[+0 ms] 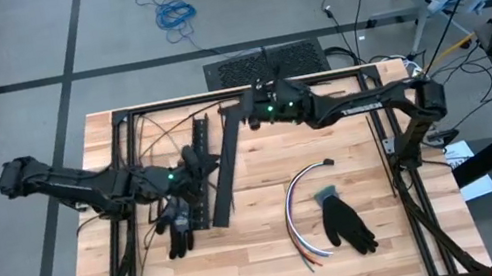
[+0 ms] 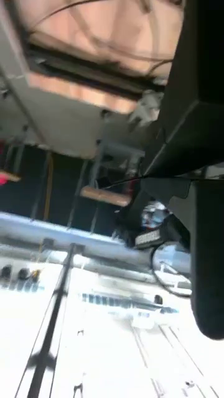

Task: Ziptie cables
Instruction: Wrap the cable wires with the black ziptie

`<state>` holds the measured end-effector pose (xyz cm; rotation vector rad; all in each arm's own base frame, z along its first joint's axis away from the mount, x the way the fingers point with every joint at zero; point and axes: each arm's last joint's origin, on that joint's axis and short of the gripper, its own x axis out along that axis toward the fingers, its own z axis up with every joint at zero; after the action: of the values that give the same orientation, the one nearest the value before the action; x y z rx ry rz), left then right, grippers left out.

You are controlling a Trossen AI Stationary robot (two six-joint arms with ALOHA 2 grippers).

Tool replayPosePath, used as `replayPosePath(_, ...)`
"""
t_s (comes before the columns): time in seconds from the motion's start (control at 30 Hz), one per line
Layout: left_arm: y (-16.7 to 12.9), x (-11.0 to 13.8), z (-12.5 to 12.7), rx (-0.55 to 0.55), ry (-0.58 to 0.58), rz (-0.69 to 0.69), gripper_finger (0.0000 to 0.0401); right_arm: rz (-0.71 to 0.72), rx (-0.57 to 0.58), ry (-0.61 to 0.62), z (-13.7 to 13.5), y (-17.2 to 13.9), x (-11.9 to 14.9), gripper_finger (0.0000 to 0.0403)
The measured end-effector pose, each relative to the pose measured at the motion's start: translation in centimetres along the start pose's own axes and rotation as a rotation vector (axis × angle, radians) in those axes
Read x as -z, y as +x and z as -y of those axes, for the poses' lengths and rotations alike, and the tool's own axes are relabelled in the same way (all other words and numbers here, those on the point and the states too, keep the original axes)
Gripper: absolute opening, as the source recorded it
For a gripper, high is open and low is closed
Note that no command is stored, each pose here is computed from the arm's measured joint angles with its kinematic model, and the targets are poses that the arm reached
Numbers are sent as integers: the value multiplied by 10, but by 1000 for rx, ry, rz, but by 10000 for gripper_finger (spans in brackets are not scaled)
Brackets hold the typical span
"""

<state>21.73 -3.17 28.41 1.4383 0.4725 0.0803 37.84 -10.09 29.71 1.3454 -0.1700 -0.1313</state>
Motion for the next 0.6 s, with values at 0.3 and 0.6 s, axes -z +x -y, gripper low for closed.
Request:
replayPosePath(0.3,-8,-21,5,21,20,156,178,-32,-31,55,6,7,15,0)
replayPosePath(0.6,-11,-33,-3,-37,-9,213,178,7,-11,63,7,8,16,0)
